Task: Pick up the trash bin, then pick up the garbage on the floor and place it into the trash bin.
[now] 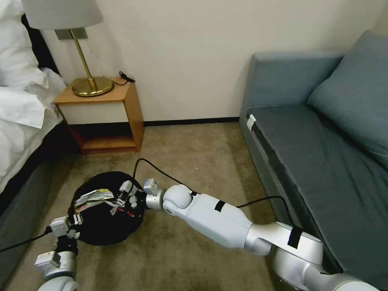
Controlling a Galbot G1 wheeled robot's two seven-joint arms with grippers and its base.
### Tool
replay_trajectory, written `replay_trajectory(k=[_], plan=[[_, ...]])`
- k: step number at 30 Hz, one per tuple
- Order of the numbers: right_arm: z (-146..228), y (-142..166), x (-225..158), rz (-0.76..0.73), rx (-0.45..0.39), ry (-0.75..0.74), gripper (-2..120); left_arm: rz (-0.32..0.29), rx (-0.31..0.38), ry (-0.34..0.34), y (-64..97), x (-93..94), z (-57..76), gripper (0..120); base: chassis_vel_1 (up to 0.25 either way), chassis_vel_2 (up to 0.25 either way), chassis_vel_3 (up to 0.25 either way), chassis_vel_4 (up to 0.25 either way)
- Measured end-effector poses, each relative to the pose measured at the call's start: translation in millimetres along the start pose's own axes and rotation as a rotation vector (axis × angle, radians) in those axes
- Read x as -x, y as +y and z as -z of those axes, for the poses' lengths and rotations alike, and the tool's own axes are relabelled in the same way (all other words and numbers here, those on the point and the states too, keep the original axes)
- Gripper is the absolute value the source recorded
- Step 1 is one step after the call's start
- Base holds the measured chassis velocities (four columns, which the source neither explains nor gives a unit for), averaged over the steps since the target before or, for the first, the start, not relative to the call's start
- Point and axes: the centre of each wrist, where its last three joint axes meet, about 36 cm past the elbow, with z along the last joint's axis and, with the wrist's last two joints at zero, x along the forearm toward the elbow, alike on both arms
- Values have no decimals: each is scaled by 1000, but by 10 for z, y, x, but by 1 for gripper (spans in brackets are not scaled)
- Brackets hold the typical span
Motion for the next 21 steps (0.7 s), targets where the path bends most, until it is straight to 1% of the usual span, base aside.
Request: replay_trajectory(k=[1,4,5,6,9,10,11,13,14,15,17,18,19,21], plan=[[0,0,0,0,0,0,0,0,0,0,0,0,0,5,0,0,0,0],[-127,5,1,-27,-34,21,0,-4,-4,-7,-21,11,25,5,0,0,0,0],[-145,6,0,-34,-40,17,4,-5,-5,-6,-28,12,23,5,0,0,0,0],[-145,6,0,-34,-40,17,4,-5,-5,-6,-28,12,23,5,0,0,0,0],[-140,-3,-35,-42,-43,4,17,-4,-8,-3,-39,6,11,5,0,0,0,0],[-132,-5,-45,-43,-44,0,20,-3,-8,-2,-37,4,4,5,0,0,0,0],[-132,-5,-45,-43,-44,0,20,-3,-8,-2,-37,4,4,5,0,0,0,0],[-131,-42,-83,-52,-52,-15,32,-2,-8,2,-37,-4,-7,5,0,0,0,0],[-131,-60,-92,-55,-55,-23,35,-3,-8,2,-39,-7,-8,5,0,0,0,0],[-131,-60,-92,-55,-55,-23,35,-3,-8,2,-39,-7,-8,5,0,0,0,0],[-130,-104,-118,-69,-51,-43,47,-4,-9,3,-47,-17,-9,5,0,0,0,0],[-130,-104,-125,-70,-47,-50,50,-3,-8,3,-48,-22,-11,5,0,0,0,0],[-130,-104,-125,-70,-47,-50,50,-3,-8,3,-48,-22,-11,5,0,0,0,0],[-126,-75,-147,-66,-39,-68,61,-3,-6,7,-44,-38,-15,5,0,0,0,0]])
